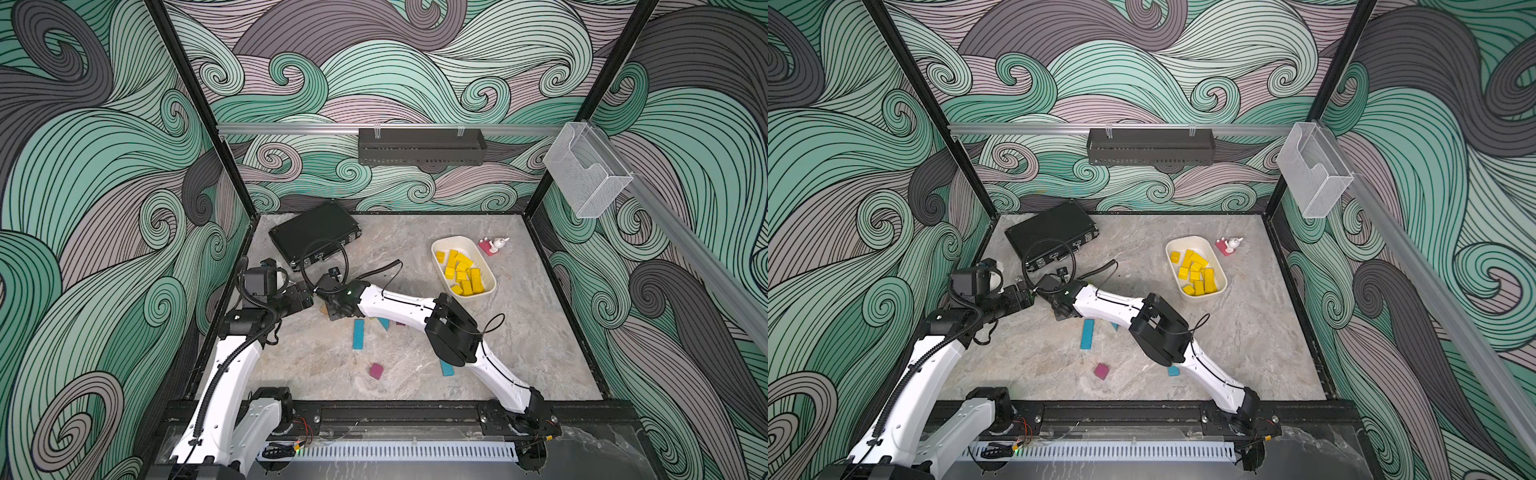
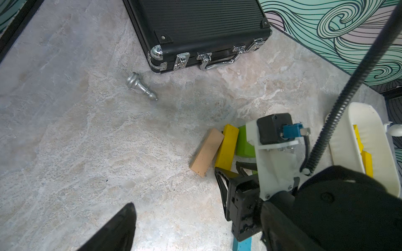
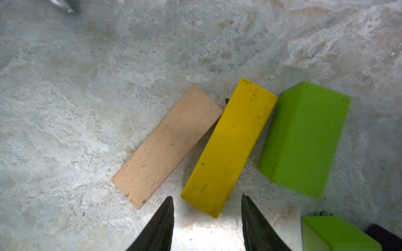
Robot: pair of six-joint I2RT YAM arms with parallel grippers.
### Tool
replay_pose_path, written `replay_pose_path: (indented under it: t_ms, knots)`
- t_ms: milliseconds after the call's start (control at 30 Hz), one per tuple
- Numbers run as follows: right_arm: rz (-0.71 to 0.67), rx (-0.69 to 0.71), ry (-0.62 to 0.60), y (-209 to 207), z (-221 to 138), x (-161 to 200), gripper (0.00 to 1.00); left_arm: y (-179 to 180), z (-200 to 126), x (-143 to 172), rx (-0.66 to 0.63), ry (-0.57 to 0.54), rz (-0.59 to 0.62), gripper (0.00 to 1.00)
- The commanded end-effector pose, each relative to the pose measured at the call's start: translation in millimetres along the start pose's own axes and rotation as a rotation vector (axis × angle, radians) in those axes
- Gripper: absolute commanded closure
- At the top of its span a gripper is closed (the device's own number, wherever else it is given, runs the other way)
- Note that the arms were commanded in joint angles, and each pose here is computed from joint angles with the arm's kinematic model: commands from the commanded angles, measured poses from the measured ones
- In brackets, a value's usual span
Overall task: Pick out the yellow building blocks
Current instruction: Pick up the building block from the center of the board.
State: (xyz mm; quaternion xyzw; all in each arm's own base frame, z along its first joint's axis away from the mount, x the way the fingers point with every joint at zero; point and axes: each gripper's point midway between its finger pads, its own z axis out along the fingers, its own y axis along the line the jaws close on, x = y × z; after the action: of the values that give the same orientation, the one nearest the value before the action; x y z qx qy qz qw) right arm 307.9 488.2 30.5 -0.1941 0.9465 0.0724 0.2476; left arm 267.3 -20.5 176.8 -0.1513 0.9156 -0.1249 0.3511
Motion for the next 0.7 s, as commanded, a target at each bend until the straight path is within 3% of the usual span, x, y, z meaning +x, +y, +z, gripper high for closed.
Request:
replay_pose_path:
  t_ms: [0,667]
  knots:
    - [0.004,0.053,0.023,-4.5,11.8,11.0,0.47,-8.4,-1.3,-4.1,0.047,-0.018,0.001,0.11]
    - [0.023,0.079,0.063,-17.3,21.1,15.9,0.61,-7.2,-3.1,-6.8,0.045,-0.031,-0.006,0.11]
